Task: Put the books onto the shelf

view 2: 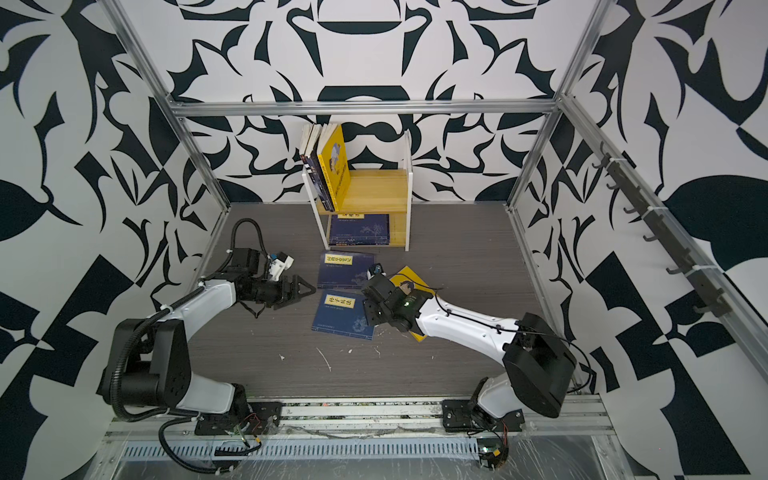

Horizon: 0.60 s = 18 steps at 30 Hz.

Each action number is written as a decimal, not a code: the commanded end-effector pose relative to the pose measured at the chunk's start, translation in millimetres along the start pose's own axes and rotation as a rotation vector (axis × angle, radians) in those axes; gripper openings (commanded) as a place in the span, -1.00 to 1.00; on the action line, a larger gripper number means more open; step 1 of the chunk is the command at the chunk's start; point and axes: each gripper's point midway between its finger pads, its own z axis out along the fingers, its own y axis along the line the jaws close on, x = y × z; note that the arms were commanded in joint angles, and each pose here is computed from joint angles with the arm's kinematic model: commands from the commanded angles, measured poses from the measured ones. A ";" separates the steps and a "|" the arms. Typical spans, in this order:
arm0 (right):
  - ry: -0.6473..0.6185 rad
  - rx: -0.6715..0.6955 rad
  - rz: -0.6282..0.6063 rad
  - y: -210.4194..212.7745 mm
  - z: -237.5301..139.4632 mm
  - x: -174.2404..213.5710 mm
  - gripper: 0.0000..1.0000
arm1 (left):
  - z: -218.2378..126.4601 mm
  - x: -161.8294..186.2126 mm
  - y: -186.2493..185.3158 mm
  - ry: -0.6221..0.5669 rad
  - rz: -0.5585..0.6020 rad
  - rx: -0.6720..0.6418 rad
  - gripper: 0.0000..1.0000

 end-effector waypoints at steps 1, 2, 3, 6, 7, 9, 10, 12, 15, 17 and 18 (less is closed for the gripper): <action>-0.005 -0.047 0.140 2.5 5.3 -0.2 0.03 | 6.3 -4.0 1.6 0.022 -0.069 -0.022 0.77; -0.002 -0.047 0.146 1.2 8.2 1.3 0.02 | 9.6 -3.3 1.8 0.033 -0.080 -0.021 0.78; -0.001 -0.046 0.151 0.3 11.4 2.1 0.01 | 13.4 -2.3 2.4 0.044 -0.083 -0.026 0.77; 0.011 -0.061 0.159 2.9 20.7 2.7 0.00 | 18.8 -6.4 8.6 0.049 -0.085 -0.062 0.78; 0.016 -0.068 0.161 4.0 24.3 3.3 0.00 | 20.1 -8.7 9.6 0.048 -0.089 -0.068 0.78; 0.023 -0.080 0.169 6.4 30.4 3.5 0.00 | 24.7 -10.6 7.9 0.062 -0.100 -0.058 0.78; 0.030 -0.084 0.173 7.5 33.7 4.1 0.00 | 28.0 -10.3 6.0 0.075 -0.108 -0.044 0.78; 0.042 -0.083 0.172 8.4 38.5 5.7 0.00 | 33.2 -9.3 6.1 0.100 -0.126 -0.032 0.77; 0.057 -0.071 0.174 6.3 45.3 8.7 0.00 | 42.2 -8.0 8.4 0.146 -0.162 -0.006 0.77; 0.064 -0.065 0.186 3.3 49.0 11.4 -0.01 | 46.6 -8.7 9.4 0.170 -0.184 0.007 0.77; 0.064 -0.069 0.190 3.2 50.6 11.9 -0.01 | 48.9 -8.0 12.1 0.182 -0.197 0.002 0.77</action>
